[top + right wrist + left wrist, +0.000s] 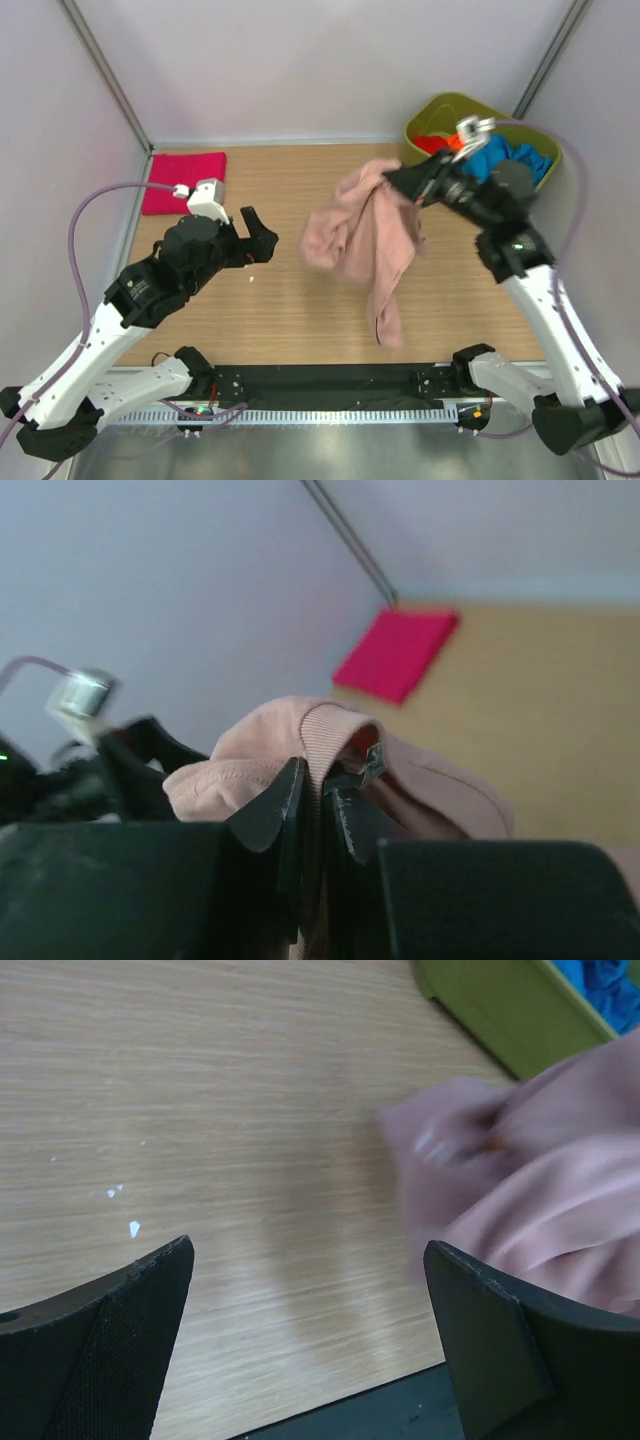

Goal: Fold and stack the t-shirts
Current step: Move the tshirt to the center of the board, then flatten the tshirt out

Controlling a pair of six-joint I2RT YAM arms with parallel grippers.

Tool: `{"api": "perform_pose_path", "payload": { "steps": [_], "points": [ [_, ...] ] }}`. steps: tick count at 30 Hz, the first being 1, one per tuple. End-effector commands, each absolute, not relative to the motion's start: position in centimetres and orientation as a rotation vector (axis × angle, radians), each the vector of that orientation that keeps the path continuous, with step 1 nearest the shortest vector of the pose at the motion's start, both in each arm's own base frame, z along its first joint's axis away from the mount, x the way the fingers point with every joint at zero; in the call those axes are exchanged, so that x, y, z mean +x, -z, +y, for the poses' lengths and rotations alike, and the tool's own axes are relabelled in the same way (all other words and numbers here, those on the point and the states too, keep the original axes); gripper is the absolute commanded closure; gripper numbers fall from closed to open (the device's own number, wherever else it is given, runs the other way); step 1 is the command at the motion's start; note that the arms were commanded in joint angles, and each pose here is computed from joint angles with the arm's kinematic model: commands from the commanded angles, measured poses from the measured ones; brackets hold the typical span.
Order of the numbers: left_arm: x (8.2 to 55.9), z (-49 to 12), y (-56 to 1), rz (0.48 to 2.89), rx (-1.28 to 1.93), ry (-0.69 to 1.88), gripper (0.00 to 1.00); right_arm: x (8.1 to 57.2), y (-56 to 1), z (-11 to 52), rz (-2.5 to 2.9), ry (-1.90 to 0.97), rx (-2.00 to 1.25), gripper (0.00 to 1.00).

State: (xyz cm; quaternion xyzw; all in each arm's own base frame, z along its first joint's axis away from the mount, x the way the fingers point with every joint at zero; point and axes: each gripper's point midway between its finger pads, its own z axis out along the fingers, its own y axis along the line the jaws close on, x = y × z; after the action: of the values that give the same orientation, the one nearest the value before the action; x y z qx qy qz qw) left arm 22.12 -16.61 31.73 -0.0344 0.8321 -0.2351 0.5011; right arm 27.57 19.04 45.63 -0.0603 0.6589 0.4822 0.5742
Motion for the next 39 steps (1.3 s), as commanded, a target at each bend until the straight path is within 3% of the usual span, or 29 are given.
{"api": "perform_pose_path", "payload": {
  "steps": [1, 3, 6, 12, 14, 23, 31, 34, 37, 38, 39],
  "points": [
    [21.2, -14.9, -27.9, 2.107, -0.126, 0.473, 0.02, 30.0, -27.5, 21.4, 2.026, -1.051, 0.037, 0.76],
    [20.9, -15.4, -25.0, 2.171, -0.072, 0.458, 0.02, 29.5, -20.2, 21.8, 2.241, -0.94, 0.102, 0.63],
    [21.0, -16.8, -21.6, 2.248, -0.036, 0.465, 0.01, 29.8, -17.6, 21.8, 2.363, -0.862, 0.067, 0.45],
    [22.2, -19.8, -18.0, 2.332, 0.0, 0.498, 0.01, 28.9, -16.0, 17.5, 2.519, -0.519, 0.087, 0.3],
    [22.6, -20.5, -16.7, 2.357, 0.014, 0.491, 0.01, 27.0, -13.5, 15.5, 2.61, -0.399, 0.125, 0.29],
    [22.5, -25.0, -11.0, 2.47, 0.129, 0.641, 0.03, 21.8, -7.2, 13.0, 2.699, -0.343, 0.259, 0.31],
    [23.3, -27.8, -6.3, 2.603, 0.213, 0.644, 0.1, 24.2, -5.0, 10.8, 2.627, -0.141, 0.316, 0.39],
    [23.4, -28.1, -5.2, 2.616, 0.208, 0.647, 0.19, 25.9, -4.7, 10.8, 2.567, -0.118, 0.334, 0.43],
    [24.3, -27.8, -5.4, 2.6, 0.192, 0.599, 0.6, 27.3, -4.5, 9.7, 2.518, -0.025, 0.349, 0.5],
    [24.6, -27.4, -5.5, 2.595, 0.189, 0.561, 0.81, 28.0, -5.0, 9.5, 2.493, 0.004, 0.355, 0.54],
    [24.7, -26.2, -5.5, 2.61, 0.179, 0.475, 0.89, 28.4, -5.5, 9.1, 2.48, 0.034, 0.351, 0.67]
  ]
}}
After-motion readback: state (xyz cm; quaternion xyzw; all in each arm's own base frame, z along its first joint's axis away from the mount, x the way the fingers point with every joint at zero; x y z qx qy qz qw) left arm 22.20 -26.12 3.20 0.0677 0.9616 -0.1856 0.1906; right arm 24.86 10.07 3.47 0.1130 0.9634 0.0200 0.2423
